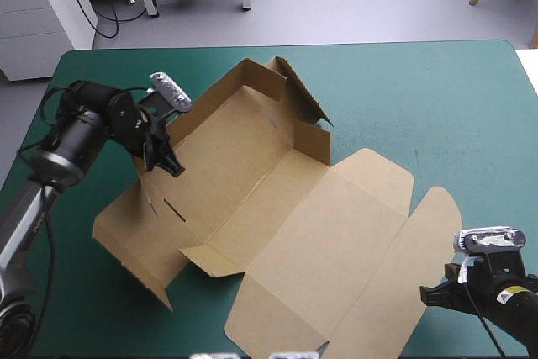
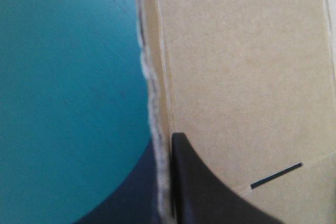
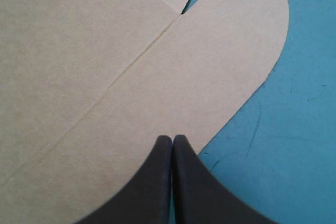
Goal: Fold the box
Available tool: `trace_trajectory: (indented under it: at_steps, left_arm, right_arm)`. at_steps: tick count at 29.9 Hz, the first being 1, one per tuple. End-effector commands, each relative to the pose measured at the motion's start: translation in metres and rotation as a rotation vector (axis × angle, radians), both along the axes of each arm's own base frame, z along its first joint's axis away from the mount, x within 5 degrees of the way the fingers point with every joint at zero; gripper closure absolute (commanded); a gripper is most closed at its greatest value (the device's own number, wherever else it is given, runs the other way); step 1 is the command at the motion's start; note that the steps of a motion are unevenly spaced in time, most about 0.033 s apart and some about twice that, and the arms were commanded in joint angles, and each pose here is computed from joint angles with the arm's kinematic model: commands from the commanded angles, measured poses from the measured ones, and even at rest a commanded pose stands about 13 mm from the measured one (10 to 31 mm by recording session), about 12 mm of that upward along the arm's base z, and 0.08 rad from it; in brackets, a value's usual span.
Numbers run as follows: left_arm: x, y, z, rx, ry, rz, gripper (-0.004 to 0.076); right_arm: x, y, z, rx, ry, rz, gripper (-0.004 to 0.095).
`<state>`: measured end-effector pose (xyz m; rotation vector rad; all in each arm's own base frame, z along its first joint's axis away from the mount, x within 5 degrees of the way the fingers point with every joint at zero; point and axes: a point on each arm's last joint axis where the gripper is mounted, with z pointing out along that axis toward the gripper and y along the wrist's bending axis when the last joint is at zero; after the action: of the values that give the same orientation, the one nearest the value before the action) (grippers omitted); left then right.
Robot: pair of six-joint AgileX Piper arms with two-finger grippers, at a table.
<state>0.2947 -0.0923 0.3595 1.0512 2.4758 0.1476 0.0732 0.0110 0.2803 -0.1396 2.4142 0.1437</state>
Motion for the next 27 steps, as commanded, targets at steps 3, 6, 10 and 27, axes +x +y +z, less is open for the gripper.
trace_trajectory:
  at_steps: [3, 6, 10, 27]
  left_arm:
    - [0.014, -0.043, 0.036, 0.171, -0.331, -0.189, 0.0734]
    - [0.016, -0.069, 0.035, 0.221, -0.430, -0.289, 0.0734]
    - [0.011, -0.101, 0.032, 0.258, -0.509, -0.422, 0.0734]
    - [-0.051, -0.192, 0.041, 0.184, -0.731, -0.822, 0.0734]
  right_arm:
    - [0.004, 0.000, 0.010, -0.004, -0.071, -0.002, 0.0927]
    - [0.004, -0.001, 0.010, -0.008, -0.071, -0.003, 0.0927]
    - [0.004, -0.001, 0.010, -0.009, -0.069, -0.002, 0.0927]
    - [0.004, -0.001, 0.009, -0.013, -0.066, -0.003, 0.0927]
